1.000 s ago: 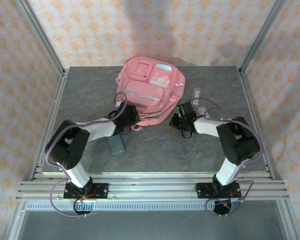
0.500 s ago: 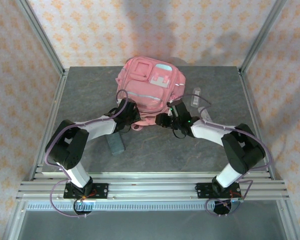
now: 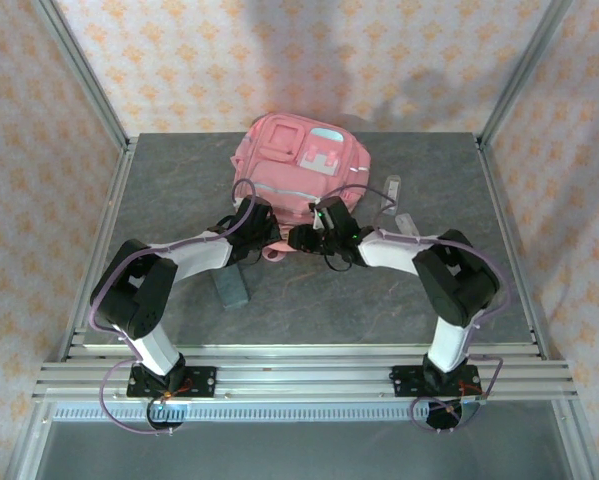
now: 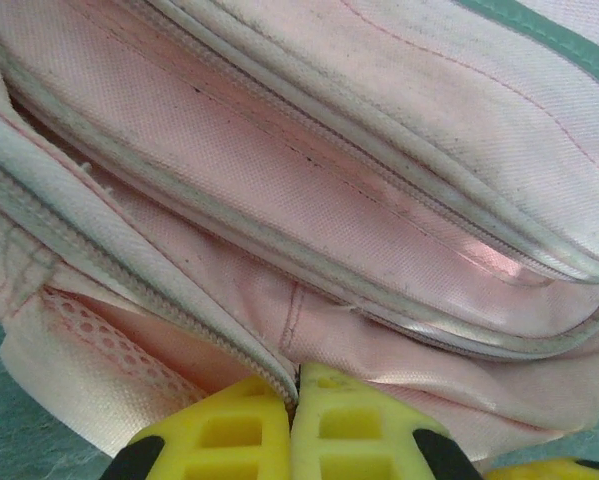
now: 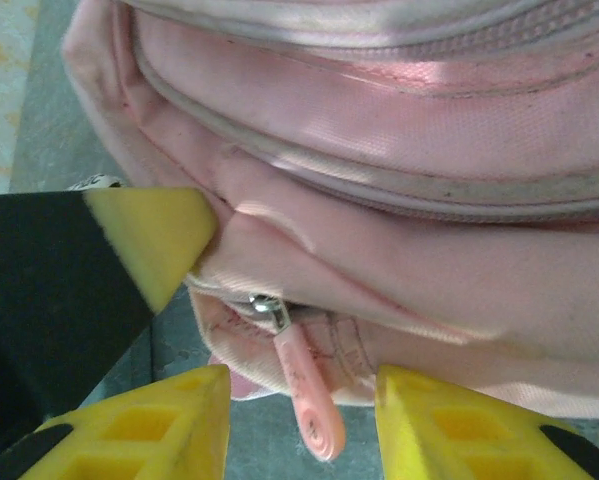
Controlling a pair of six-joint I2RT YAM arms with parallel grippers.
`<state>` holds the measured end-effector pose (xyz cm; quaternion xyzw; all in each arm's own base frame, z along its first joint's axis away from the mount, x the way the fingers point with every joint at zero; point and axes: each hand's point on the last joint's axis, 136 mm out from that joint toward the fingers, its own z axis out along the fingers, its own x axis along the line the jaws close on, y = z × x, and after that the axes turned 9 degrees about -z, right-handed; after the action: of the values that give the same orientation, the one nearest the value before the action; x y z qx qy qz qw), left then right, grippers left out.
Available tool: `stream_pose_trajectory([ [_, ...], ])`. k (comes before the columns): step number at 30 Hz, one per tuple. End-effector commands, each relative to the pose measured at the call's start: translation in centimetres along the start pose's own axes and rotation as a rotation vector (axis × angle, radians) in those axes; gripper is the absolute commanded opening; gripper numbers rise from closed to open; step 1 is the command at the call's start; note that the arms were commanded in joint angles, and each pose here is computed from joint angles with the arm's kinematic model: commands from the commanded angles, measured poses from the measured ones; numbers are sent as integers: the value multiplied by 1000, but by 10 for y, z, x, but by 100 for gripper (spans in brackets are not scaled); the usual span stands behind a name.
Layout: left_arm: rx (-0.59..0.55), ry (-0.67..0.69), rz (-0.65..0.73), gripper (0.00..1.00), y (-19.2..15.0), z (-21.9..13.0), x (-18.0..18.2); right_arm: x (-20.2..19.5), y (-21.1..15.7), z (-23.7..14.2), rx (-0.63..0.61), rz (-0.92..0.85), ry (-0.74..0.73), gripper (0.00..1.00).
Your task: Pack the student bag
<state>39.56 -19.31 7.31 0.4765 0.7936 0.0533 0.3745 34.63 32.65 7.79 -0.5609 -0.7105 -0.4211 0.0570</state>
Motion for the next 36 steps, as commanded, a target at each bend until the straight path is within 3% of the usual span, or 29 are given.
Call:
stream_pose_trajectory([
  [1,-30,-68,-7,0,9,-8,-16,9,12,5,-22,-2,20,40],
  [7,-22,-72,-15,0,6,-6,-15,14,16,8,-32,-2,36,18],
  [11,-19,-77,-17,0,5,-5,-16,11,15,12,-23,7,20,15],
  [14,-14,-79,-17,0,3,-3,-17,5,13,18,-6,16,-10,4],
  [18,-8,-83,-17,0,-1,-2,-19,2,12,23,9,6,-55,6],
  [21,-5,-84,-16,0,-2,-1,-20,-6,11,27,24,11,-105,22],
  [23,-5,-84,-19,0,-2,-1,-19,-12,10,30,38,16,-135,24],
  [28,-5,-82,-19,0,-3,-1,-19,-18,4,37,60,30,-149,0],
  [36,-10,-71,-15,0,-4,-4,-13,-16,7,17,42,-74,-236,0],
])
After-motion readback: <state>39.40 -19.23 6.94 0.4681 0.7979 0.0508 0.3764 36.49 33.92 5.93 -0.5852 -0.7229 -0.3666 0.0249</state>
